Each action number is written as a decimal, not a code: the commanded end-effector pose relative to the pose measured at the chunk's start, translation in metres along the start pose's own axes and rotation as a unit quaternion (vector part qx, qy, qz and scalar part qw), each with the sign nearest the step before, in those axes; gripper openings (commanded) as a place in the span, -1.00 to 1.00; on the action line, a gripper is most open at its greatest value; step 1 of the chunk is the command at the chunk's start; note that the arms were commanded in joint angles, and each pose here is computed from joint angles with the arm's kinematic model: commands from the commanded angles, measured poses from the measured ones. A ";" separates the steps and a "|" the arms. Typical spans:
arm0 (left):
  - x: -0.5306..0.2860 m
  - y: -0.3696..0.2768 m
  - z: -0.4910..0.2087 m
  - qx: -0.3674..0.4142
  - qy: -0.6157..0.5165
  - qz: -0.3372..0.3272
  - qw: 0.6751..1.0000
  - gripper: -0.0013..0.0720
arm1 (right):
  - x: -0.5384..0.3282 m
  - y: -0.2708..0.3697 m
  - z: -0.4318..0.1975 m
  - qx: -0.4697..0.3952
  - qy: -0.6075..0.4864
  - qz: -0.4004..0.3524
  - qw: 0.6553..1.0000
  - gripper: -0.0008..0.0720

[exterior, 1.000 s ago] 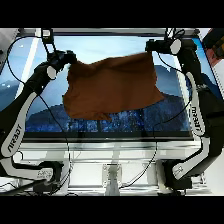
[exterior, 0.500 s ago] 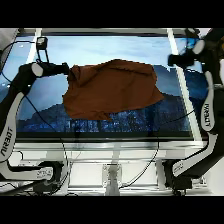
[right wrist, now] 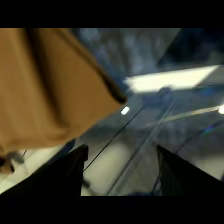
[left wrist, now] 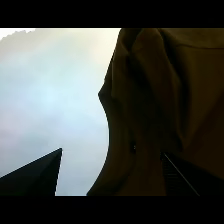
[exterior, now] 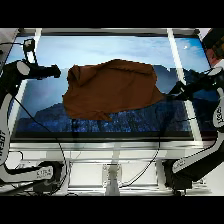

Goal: Fold the clothes and pants, and hang the long-sleeved shirts on hangers.

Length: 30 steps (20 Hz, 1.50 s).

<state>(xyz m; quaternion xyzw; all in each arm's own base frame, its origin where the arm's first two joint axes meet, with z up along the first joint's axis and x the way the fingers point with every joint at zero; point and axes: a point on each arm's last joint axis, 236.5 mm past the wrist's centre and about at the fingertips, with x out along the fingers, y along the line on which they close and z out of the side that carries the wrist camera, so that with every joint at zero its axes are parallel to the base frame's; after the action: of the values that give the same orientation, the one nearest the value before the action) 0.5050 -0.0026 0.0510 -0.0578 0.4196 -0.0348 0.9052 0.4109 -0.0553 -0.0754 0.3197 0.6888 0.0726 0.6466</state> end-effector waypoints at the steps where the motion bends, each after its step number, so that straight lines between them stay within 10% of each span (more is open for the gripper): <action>1: -0.001 -0.002 -0.001 -0.012 0.002 -0.007 1.000 0.94 | 0.042 0.014 -0.012 -0.004 0.010 0.036 0.999 0.35; 7: -0.002 -0.003 -0.024 -0.013 0.051 -0.011 0.999 0.92 | 0.068 0.034 0.012 -0.024 -0.043 0.013 0.999 0.08; 9: -0.003 0.002 -0.044 -0.029 0.088 -0.009 0.996 0.62 | 0.070 0.037 0.017 -0.021 -0.054 0.011 0.998 -0.13; 19: -0.014 0.024 -0.158 -0.084 0.194 -0.002 0.977 0.61 | 0.052 0.021 0.036 0.030 -0.108 -0.022 0.993 -0.13; 22: -0.012 0.012 -0.192 -0.111 0.226 -0.020 0.968 0.61 | 0.056 0.021 0.034 0.031 -0.106 -0.024 0.994 -0.87; 30: -0.012 -0.011 -0.226 -0.109 0.261 -0.070 0.957 0.61 | 0.057 0.022 0.029 0.031 -0.096 -0.023 0.995 -0.94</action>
<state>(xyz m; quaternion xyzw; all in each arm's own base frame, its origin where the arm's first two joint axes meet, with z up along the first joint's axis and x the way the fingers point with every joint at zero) 0.3350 -0.0158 -0.0782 -0.1694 0.6300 -0.0346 0.7571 0.4499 -0.0183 -0.1171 0.3280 0.6291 0.0047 0.7047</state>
